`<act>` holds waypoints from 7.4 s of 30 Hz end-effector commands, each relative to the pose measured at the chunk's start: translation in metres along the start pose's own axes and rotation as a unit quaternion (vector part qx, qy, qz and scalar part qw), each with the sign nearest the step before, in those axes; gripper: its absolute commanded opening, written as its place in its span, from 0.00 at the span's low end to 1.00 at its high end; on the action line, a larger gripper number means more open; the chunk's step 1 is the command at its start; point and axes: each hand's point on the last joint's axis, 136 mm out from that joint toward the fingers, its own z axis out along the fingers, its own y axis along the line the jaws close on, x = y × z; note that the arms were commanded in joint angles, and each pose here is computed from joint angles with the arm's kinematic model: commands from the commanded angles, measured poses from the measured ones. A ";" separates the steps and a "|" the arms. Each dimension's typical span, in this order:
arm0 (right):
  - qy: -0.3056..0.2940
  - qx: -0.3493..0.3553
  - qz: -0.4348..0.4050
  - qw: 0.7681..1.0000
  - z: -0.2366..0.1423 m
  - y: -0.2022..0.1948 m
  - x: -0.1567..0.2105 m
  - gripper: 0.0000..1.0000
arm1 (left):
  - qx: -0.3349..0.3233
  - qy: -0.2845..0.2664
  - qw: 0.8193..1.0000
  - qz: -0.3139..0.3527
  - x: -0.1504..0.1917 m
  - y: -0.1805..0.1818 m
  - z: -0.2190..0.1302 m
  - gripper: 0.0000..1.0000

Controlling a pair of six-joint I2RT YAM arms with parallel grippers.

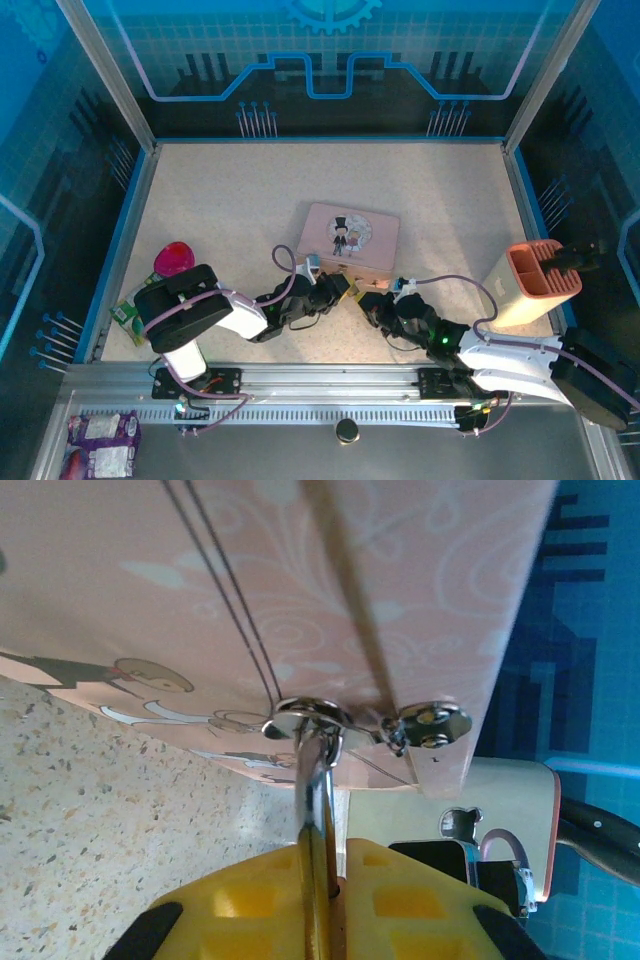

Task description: Unlock the padlock with the key

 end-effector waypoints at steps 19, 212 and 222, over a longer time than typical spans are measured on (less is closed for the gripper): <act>0.029 0.029 -0.062 0.997 -0.005 0.007 -0.011 0.48 | 0.054 -0.011 0.998 0.027 -0.005 -0.040 -0.005 0.00; 0.065 0.127 -0.378 0.915 0.097 -0.036 -0.007 0.17 | -0.269 -0.031 0.898 0.346 -0.180 -0.012 -0.059 0.74; 0.062 0.122 -0.382 0.914 0.096 -0.031 -0.005 0.16 | -0.293 0.002 0.892 0.345 -0.199 0.002 -0.027 0.73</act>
